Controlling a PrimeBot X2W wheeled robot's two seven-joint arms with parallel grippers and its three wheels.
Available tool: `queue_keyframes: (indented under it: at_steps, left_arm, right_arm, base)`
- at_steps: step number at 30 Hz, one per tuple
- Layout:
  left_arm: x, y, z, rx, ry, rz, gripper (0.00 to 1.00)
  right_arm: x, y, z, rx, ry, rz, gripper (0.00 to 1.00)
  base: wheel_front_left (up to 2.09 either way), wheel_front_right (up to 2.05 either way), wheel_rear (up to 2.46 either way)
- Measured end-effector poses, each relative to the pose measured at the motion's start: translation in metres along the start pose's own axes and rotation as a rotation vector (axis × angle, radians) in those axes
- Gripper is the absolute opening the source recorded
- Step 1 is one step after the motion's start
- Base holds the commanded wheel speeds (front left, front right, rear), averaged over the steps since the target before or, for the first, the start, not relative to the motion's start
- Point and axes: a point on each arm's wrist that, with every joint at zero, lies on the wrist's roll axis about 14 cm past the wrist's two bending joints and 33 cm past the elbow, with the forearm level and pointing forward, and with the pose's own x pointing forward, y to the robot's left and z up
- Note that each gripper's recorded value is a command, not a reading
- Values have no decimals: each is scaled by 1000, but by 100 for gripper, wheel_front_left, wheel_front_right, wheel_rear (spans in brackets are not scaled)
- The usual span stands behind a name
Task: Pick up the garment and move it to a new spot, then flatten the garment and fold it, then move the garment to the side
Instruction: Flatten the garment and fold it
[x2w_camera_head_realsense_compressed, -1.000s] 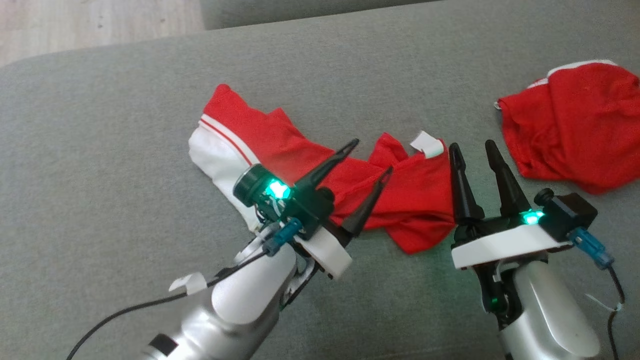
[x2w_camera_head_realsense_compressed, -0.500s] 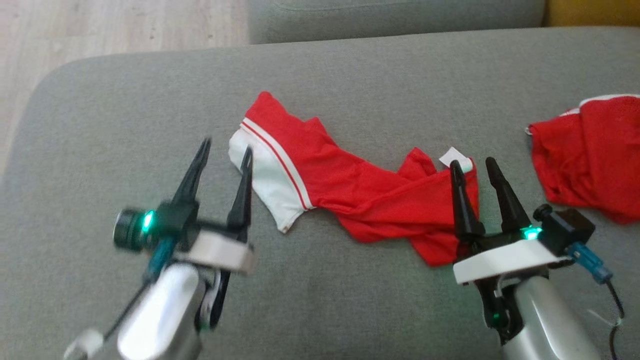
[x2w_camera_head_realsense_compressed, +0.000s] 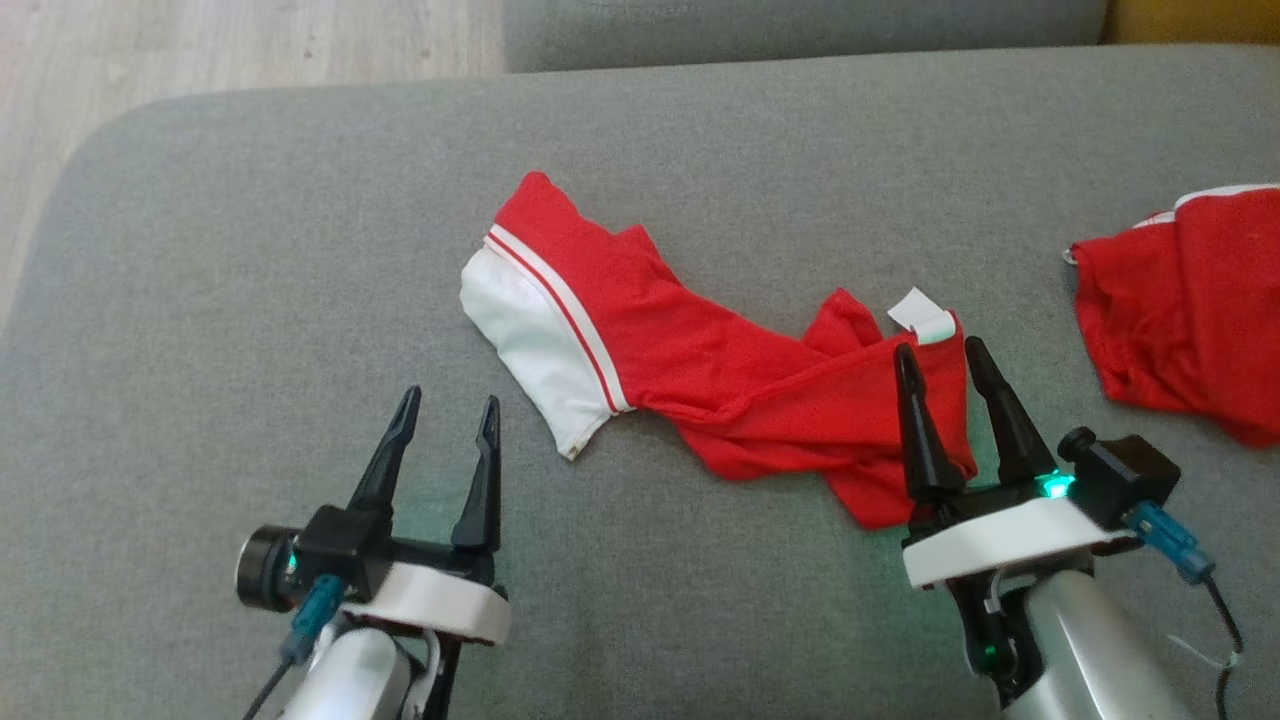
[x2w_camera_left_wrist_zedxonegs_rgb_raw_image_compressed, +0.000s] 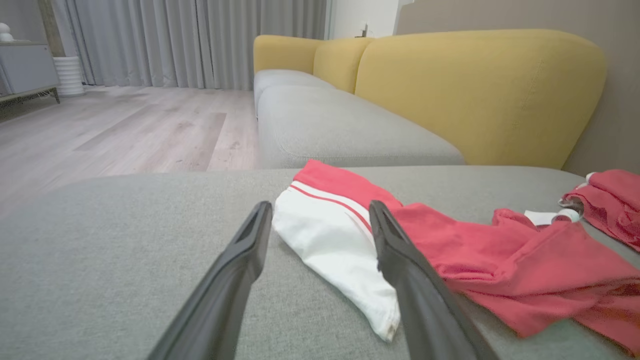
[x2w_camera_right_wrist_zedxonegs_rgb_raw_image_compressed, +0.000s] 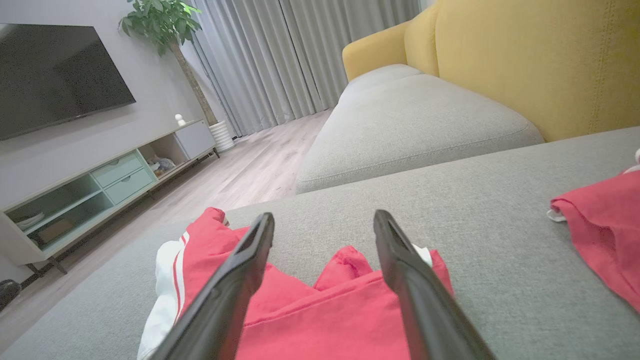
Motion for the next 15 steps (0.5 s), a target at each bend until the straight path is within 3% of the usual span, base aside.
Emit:
queue_keyframes:
  at_steps: [8,15]
  left_arm:
    - [26,5,-35,22,132,-32,100]
    - [45,-19,-67,14,265,-129,100]
  right_arm:
    - [-1,-12,-12,7,33,-33,100]
    - [2,-25,-12,4,33,-67,100]
  base:
    - [0,0,0]
    - [0,0,0]
